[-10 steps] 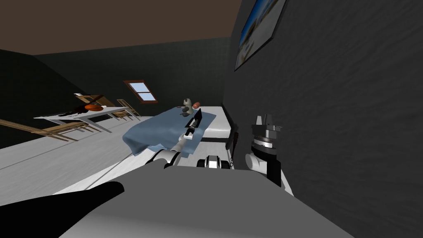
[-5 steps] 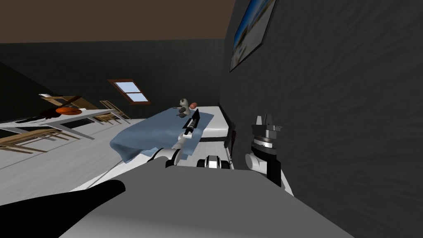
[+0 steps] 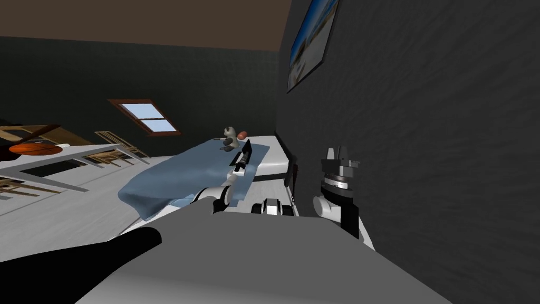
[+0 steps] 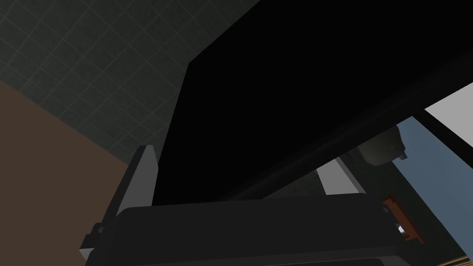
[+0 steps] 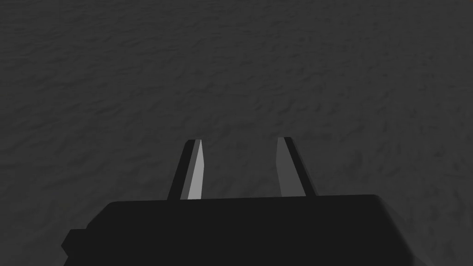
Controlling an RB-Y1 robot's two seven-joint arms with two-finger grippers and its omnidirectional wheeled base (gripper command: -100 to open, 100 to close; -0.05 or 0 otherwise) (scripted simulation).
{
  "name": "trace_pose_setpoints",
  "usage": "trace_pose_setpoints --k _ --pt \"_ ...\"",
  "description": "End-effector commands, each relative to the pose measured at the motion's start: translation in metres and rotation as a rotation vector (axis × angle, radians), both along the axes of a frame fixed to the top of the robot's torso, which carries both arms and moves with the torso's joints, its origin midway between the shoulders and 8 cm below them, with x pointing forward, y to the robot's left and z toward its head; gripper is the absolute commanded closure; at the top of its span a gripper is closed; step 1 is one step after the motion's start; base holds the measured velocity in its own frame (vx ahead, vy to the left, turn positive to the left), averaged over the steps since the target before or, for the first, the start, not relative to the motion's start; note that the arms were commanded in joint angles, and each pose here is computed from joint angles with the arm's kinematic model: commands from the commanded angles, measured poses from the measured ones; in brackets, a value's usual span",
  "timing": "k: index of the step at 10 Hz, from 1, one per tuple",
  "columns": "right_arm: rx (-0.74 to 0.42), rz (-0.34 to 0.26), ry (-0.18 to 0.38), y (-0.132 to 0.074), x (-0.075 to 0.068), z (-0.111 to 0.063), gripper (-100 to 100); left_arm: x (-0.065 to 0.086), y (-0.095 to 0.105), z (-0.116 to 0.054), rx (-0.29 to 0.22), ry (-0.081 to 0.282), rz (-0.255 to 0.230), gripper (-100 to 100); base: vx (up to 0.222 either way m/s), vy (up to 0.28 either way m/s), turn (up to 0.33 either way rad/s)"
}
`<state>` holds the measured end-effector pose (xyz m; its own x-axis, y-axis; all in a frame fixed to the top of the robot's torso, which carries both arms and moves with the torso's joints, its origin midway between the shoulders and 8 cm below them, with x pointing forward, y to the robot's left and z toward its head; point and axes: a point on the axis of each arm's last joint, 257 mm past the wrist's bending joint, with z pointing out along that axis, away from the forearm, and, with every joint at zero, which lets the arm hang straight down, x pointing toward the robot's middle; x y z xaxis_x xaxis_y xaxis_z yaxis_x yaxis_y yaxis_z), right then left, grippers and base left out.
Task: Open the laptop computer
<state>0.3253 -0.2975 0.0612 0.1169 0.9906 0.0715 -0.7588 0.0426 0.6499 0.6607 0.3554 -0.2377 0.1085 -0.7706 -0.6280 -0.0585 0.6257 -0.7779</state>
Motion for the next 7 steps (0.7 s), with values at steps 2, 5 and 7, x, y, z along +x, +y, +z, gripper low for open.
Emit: trace_pose_setpoints --k 2,5,7 --pt "0.000 0.000 0.000 0.000 0.000 0.000 0 -0.001 -0.002 0.001 -0.004 -0.003 -0.007 100 0.008 -0.007 0.102" --pt "0.000 0.000 0.000 0.000 0.000 0.000 0 -0.002 -0.015 0.001 0.002 -0.004 -0.039 100 0.043 -0.046 0.175" --pt "0.000 0.000 0.000 0.000 0.000 0.000 0 -0.002 -0.021 0.000 0.002 -0.005 -0.054 100 0.004 -0.014 0.050"
